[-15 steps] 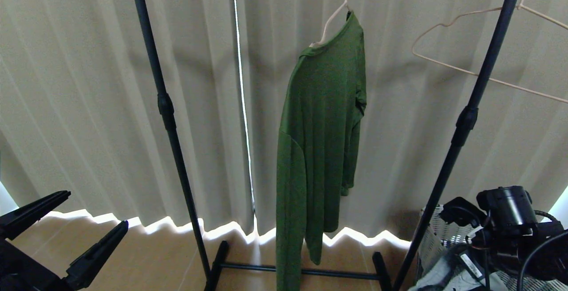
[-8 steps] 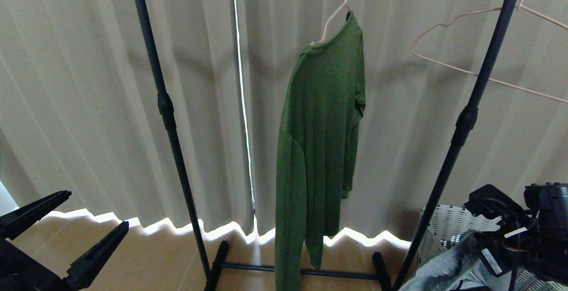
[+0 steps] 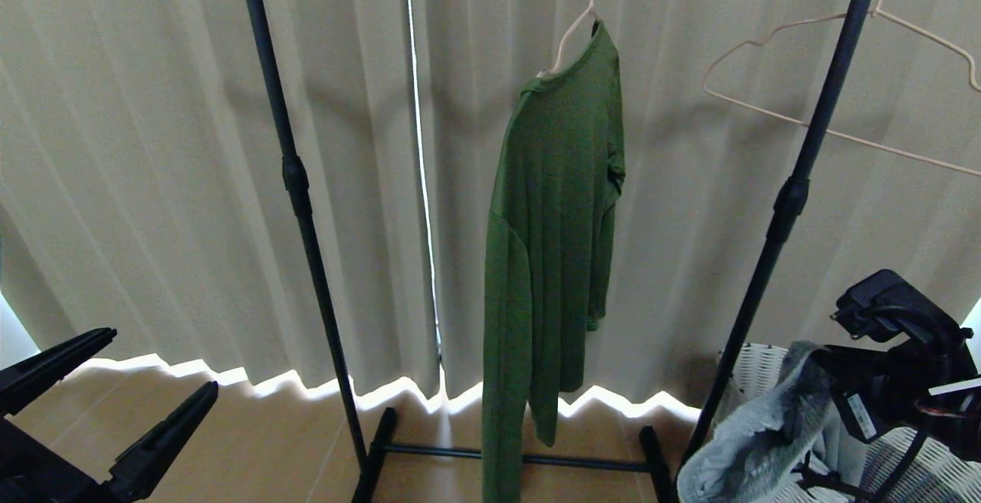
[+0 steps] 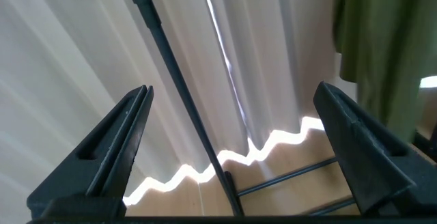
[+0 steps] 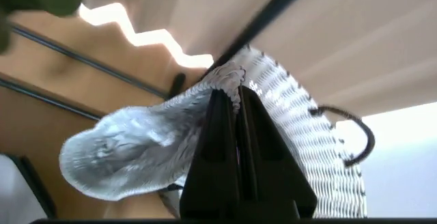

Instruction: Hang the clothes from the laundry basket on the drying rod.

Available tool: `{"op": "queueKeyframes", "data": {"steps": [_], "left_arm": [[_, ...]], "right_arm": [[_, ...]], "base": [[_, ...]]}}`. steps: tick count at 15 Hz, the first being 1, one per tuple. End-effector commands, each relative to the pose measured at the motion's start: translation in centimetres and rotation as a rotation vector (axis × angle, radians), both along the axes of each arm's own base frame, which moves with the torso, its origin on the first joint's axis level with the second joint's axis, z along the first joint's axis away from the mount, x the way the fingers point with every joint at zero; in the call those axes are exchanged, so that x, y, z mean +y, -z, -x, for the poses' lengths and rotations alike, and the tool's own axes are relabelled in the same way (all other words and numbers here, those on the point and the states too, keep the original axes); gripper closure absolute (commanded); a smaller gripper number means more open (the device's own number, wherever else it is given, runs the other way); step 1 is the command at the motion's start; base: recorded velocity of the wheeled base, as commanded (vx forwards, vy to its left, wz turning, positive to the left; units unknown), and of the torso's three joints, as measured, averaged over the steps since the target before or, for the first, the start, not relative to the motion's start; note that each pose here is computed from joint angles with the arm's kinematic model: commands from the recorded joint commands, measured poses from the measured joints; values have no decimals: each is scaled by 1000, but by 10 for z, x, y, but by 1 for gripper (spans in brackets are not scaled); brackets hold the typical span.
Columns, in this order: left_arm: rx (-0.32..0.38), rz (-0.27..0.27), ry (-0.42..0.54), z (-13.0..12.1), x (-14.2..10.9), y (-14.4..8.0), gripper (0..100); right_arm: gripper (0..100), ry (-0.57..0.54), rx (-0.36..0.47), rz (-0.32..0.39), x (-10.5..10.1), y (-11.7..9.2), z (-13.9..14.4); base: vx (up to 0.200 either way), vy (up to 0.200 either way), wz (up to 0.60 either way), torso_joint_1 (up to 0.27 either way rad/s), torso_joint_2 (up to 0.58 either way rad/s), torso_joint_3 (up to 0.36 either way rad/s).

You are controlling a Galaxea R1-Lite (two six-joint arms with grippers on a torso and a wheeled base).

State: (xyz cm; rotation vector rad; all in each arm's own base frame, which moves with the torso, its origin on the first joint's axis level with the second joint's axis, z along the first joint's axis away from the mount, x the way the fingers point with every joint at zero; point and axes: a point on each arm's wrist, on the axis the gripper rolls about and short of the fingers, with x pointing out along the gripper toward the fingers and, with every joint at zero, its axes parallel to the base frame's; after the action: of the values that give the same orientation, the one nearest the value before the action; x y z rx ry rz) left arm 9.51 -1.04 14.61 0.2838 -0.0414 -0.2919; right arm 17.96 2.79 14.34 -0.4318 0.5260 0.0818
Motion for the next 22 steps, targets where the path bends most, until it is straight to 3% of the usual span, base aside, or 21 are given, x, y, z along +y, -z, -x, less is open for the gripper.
{"op": "queueKeyframes", "data": {"steps": [1, 6, 7, 11, 15, 18, 20, 22], "left_arm": [[-17, 2, 1, 3, 0, -2, 0], [-11, 1, 22, 4, -2, -1, 0], [26, -1, 54, 5, -4, 3, 0], [39, -1, 214, 11, -17, 4, 0], [13, -22, 335, -21, -42, -36, 0], [79, -69, 385, -45, -59, -33, 0], [165, -80, 467, -67, -88, -24, 0], [224, -13, 537, -79, -117, -26, 0]], "right_arm": [[100, -22, -17, -3, 4, -4, 0], [100, -55, -101, -15, 15, -29, -20], [100, -78, -123, -20, 20, -35, -22], [100, -158, -226, -51, 39, -67, -28], [100, -304, -313, -100, 74, -95, -25], [100, -356, -329, -129, 89, -99, -24], [100, -389, -332, -212, 98, -104, -16], [100, -421, -347, -232, 100, -109, -9]], "base": [[-200, 0, 0, -2, 2, 2], [-160, 0, 0, -4, 2, 4], [0, 0, 0, 0, 0, 0], [0, 0, 0, 0, 0, 0], [0, 0, 0, 0, 0, 0], [0, 0, 0, 0, 0, 0], [0, 0, 0, 0, 0, 0], [0, 0, 0, 0, 0, 0]]}}
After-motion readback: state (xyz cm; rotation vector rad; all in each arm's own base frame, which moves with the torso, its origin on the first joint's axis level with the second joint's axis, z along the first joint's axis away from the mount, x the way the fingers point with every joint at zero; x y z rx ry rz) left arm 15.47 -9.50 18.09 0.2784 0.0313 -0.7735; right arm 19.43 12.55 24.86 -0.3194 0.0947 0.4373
